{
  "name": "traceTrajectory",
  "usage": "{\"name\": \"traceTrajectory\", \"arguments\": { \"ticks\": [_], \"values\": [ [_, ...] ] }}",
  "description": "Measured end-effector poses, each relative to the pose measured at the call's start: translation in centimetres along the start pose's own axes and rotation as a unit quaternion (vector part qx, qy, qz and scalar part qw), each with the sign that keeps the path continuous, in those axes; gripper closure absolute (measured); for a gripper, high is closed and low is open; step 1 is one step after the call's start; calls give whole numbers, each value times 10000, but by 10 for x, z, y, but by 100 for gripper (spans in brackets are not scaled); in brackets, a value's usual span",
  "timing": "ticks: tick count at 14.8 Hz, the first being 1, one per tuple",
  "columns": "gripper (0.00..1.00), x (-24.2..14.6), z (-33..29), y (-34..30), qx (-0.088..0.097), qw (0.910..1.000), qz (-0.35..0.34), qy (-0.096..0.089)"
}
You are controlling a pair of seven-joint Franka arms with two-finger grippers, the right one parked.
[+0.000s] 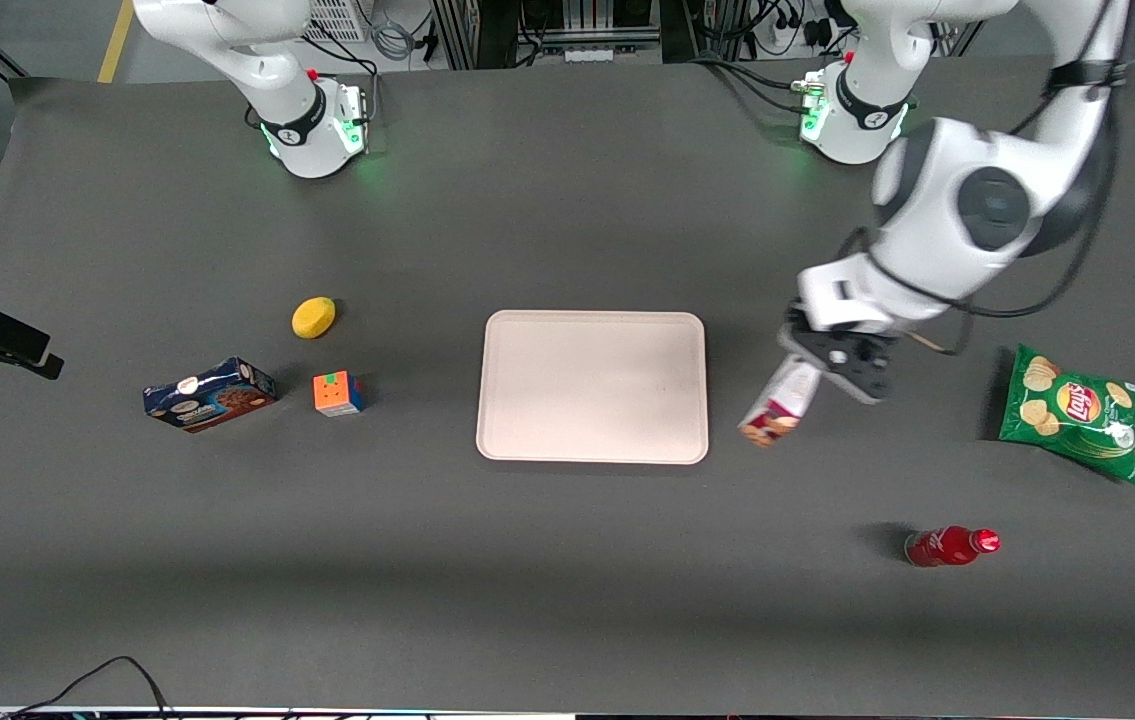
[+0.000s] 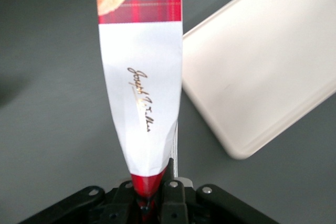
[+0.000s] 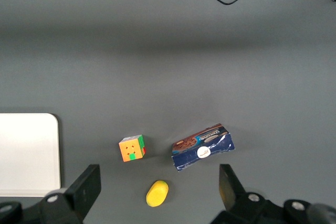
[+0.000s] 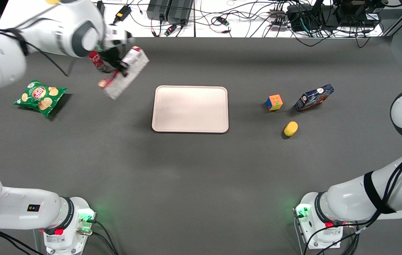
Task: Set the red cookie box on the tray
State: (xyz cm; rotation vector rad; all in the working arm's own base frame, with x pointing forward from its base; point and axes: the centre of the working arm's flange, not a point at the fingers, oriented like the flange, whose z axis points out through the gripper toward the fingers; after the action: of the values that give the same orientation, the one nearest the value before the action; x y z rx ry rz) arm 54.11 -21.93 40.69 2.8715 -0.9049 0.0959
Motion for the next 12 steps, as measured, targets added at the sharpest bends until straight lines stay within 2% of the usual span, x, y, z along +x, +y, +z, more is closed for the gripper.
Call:
{"name": "traceTrajectory", "arguments": {
  "ticks": [3,5,7,9,12],
  "values": [
    [86,23,37,66,-158,9982,-565,154],
    [86,31,68,89,-228,9960,-852,174],
    [86,34,101,106,-154,9934,-1132,138],
    [86,33,135,119,10,9896,-1437,56],
    [86,28,167,107,132,9807,-1945,-121]
  ]
}}
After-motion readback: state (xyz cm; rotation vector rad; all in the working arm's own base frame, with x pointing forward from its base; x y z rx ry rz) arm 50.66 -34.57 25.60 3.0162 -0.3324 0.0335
